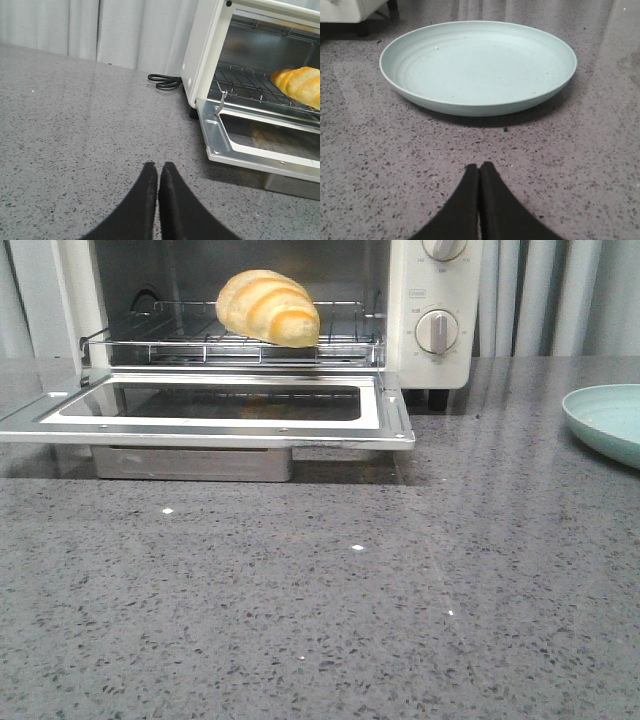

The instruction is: Put bread in oven

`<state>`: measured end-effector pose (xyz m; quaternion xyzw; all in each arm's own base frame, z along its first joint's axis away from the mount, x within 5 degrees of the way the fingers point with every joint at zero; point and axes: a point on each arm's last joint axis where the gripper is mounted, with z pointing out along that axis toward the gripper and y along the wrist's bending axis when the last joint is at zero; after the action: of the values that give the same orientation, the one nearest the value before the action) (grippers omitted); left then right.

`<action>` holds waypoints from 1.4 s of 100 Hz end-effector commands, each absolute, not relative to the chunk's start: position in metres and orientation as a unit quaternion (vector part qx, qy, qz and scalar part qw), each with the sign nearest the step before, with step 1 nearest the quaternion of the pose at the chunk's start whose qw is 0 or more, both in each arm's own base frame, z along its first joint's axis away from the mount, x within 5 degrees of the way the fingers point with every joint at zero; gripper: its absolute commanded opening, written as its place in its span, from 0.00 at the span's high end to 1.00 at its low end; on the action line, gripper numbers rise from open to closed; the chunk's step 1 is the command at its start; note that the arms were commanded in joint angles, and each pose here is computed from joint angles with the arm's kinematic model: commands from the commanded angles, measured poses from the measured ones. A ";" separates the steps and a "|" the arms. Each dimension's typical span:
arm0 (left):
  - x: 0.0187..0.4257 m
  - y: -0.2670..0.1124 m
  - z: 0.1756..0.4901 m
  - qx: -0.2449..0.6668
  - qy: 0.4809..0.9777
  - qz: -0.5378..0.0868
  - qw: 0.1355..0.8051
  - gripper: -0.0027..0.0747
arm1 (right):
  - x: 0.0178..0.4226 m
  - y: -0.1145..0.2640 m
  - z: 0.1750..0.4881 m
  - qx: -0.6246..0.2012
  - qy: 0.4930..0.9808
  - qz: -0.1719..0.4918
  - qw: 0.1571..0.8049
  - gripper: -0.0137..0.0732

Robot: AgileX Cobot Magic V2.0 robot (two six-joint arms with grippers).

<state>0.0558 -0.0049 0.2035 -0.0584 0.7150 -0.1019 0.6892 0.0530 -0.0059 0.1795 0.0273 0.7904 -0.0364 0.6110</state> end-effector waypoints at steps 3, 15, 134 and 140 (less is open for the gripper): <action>0.052 -0.003 0.219 -0.066 0.671 -0.105 0.731 0.99 | 0.053 -0.006 0.174 0.020 0.787 -0.043 0.615 0.93; 0.053 -0.003 0.216 -0.067 0.670 -0.103 0.732 0.99 | 0.053 -0.006 0.174 0.020 0.787 -0.043 0.615 0.93; 0.054 -0.003 0.184 0.010 0.763 -0.023 0.646 0.99 | 0.053 -0.006 0.174 0.020 0.787 -0.043 0.615 0.93; 0.054 -0.003 0.184 0.010 0.763 -0.023 0.646 0.99 | 0.053 -0.006 0.174 0.020 0.787 -0.043 0.615 0.93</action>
<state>0.0536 -0.0034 0.1838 0.0153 0.7856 -0.0187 0.6182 0.0528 -0.0059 0.1796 0.0273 0.7897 -0.0364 0.6118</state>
